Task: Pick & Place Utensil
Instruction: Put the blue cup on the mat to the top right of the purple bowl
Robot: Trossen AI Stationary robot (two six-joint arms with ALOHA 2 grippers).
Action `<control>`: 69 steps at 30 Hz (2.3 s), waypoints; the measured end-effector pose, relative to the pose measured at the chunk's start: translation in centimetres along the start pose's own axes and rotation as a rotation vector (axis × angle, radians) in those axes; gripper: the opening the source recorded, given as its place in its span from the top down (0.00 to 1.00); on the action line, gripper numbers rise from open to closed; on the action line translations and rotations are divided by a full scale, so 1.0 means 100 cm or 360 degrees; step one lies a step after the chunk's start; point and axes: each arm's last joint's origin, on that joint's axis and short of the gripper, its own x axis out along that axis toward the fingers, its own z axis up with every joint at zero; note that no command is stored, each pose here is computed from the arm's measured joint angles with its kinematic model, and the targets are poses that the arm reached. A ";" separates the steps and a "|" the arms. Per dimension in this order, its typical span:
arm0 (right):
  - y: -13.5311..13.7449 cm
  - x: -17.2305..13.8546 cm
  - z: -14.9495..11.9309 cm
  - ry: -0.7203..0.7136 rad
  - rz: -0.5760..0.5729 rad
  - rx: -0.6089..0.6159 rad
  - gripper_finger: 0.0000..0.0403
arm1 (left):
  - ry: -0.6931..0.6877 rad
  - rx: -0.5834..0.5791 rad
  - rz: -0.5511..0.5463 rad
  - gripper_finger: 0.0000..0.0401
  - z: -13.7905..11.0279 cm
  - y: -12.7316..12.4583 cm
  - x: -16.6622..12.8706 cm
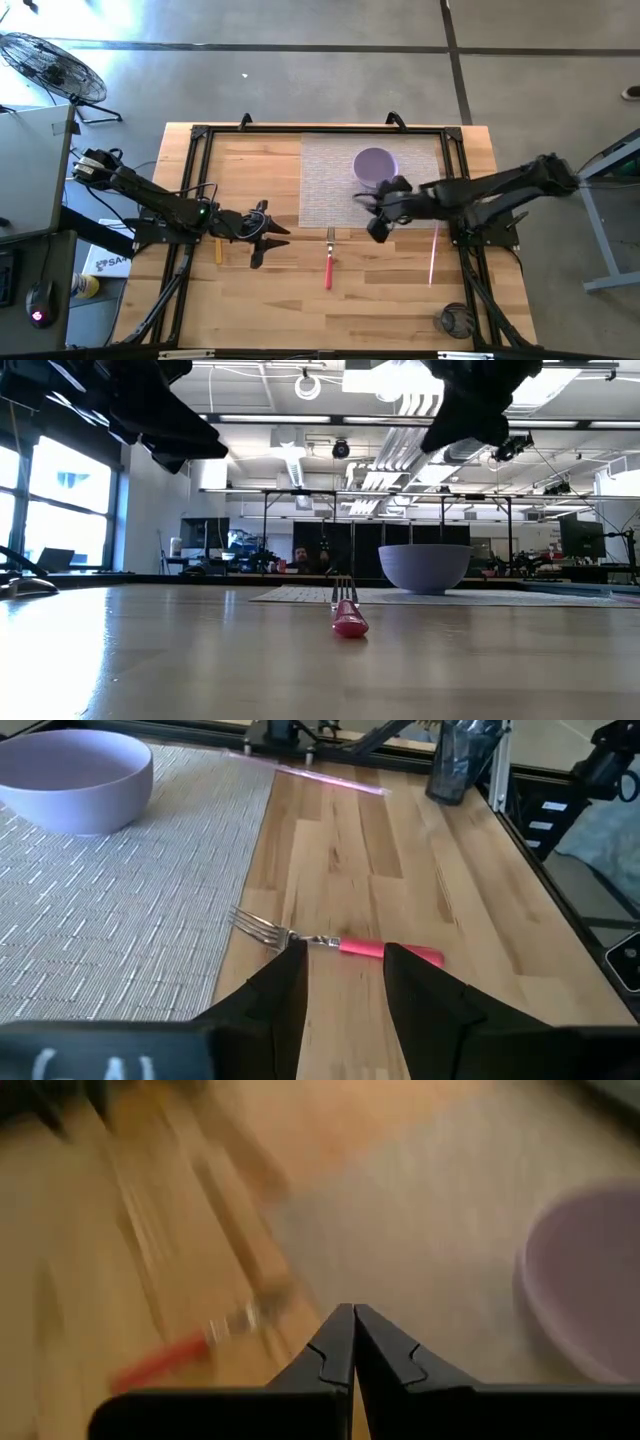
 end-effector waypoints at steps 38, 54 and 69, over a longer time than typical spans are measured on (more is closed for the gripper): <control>0.061 0.045 -0.120 0.2567 -0.0370 0.0743 0.03 | 0.0012 -0.0043 -0.0012 0.68 0.000 0.000 0.000; 0.069 0.053 -0.174 0.2793 -0.0182 0.0863 0.01 | 0.0013 -0.0039 -0.0009 0.68 0.000 0.000 0.000; 0.074 0.049 -0.193 0.2806 -0.0092 0.0749 0.02 | 0.0058 -0.0025 0.0009 0.68 -0.003 0.001 0.000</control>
